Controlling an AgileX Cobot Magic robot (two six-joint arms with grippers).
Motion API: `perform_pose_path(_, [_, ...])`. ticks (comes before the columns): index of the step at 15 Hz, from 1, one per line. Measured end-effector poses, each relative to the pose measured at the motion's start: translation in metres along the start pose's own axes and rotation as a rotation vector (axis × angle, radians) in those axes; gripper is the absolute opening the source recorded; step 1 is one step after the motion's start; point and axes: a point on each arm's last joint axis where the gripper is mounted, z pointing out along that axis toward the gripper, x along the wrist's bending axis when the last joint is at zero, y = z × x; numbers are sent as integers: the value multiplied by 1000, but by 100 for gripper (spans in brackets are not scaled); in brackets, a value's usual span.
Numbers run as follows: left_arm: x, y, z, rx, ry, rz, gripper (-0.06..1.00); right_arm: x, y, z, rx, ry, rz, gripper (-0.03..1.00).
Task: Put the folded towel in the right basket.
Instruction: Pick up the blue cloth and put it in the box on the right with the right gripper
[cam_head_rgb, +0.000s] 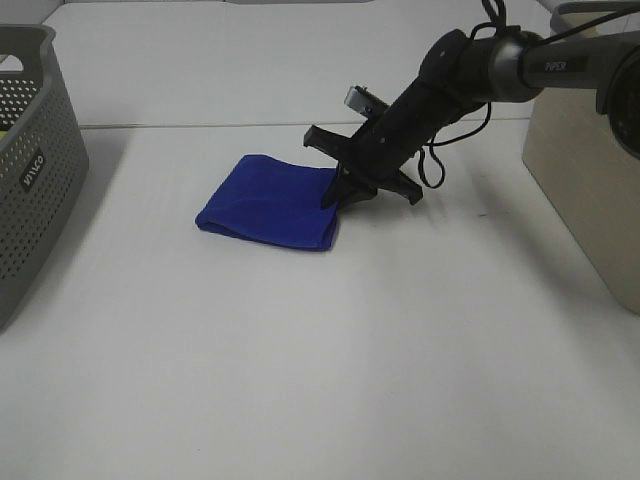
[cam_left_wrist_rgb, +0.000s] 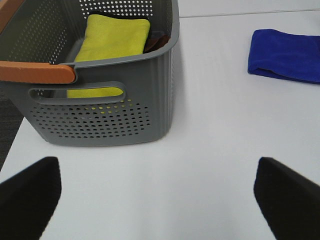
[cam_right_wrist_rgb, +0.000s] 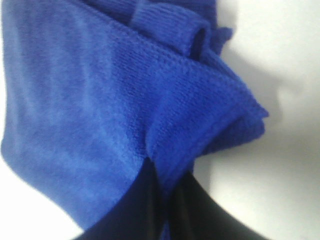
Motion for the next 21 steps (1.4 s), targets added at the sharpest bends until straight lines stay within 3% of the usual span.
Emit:
perform_pose_path(2, [0,0,0,0,0,0,97,27,8,-31,-12,43,-74,4])
perform_pose_path(3, [0,0,0,0,0,0,97,60,16,-73,-40,95,-163,4])
perform_pose_path(4, [0,0,0,0,0,0,97,73,17,-91,-46,110,-204,4])
perform_pose_path(7, [0,0,0,0,0,0,97,94,20,-138,-63,99,-302,4])
perform_pose_path(9, [0,0,0,0,0,0,97,98,33,-190,-181,107,-318,4])
perform_pose_path(13, [0,0,0,0,0,0,97,65,43,-328,-482,66,-251,4])
perform_pose_path(16, [0,0,0,0,0,0,97,19,29,-422,-684,-74,-175,4])
perform_pose_path(18, [0,0,0,0,0,0,97,-3,17,-463,-773,-146,-127,4])
perform_pose_path(21, [0,0,0,0,0,0,97,-24,8,-489,-828,-194,-78,4])
